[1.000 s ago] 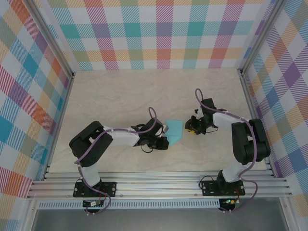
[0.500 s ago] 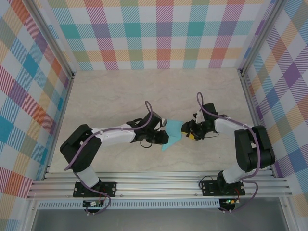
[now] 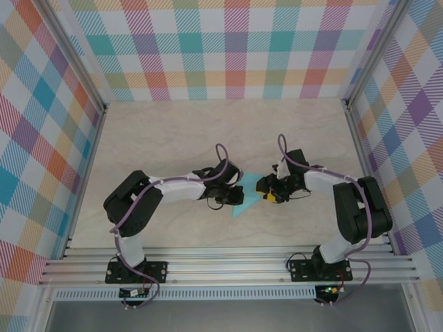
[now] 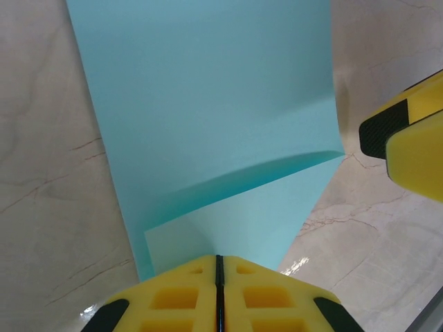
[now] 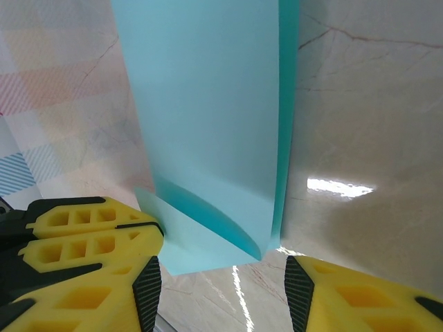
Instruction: Fold a paper plane with a square sheet of paper (pick it up from the middle)
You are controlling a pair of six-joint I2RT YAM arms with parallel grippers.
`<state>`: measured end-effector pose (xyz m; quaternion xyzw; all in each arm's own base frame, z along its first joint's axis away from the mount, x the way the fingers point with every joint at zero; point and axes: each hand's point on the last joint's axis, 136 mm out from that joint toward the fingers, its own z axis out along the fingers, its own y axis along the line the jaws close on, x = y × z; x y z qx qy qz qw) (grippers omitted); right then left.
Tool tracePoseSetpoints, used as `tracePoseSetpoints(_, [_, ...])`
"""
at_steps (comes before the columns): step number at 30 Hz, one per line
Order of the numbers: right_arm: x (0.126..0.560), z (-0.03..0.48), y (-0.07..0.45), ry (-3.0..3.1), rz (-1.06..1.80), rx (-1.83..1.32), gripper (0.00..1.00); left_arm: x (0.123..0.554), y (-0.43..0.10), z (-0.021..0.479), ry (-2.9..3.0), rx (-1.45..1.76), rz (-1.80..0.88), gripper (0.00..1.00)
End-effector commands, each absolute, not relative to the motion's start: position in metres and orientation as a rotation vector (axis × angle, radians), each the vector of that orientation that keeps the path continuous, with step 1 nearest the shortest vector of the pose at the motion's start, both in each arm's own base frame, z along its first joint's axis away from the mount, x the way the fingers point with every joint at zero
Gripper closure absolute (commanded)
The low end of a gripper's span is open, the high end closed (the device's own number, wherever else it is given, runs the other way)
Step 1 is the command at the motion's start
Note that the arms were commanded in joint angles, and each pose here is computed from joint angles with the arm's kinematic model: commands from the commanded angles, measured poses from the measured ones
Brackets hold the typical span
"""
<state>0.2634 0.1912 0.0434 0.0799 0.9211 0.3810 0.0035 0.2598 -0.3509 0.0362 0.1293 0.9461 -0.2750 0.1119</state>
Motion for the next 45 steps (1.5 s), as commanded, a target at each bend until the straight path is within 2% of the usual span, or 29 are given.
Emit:
tracePoseSetpoints(1, [0.258,0.039,0.198,2.905,1.237,0.223,0.47,0.265,-0.347,0.034,2.781,0.367,-0.777,0.92])
tracePoseSetpoints(15, [0.257,0.045,0.220,2.900,1.339,0.121,0.51,0.263,-0.347,0.028,2.796,0.367,-0.807,0.92])
tracePoseSetpoints(32, [0.263,0.032,0.225,2.969,1.237,0.069,0.77,0.261,-0.347,0.037,2.774,0.370,-0.831,0.89])
tracePoseSetpoints(36, [0.265,0.031,0.224,2.985,1.207,0.094,0.86,0.257,-0.342,0.043,2.754,0.375,-0.838,0.80])
tracePoseSetpoints(38, [0.265,0.031,0.223,2.992,1.195,0.106,0.87,0.254,-0.339,0.048,2.736,0.384,-0.846,0.71])
tracePoseSetpoints(41, [0.264,0.034,0.223,2.992,1.188,0.116,0.87,0.243,-0.337,0.051,2.724,0.446,-0.807,0.64])
tracePoseSetpoints(45, [0.264,0.040,0.224,2.980,1.193,0.120,0.87,0.233,-0.338,0.049,2.715,0.539,-0.700,0.59])
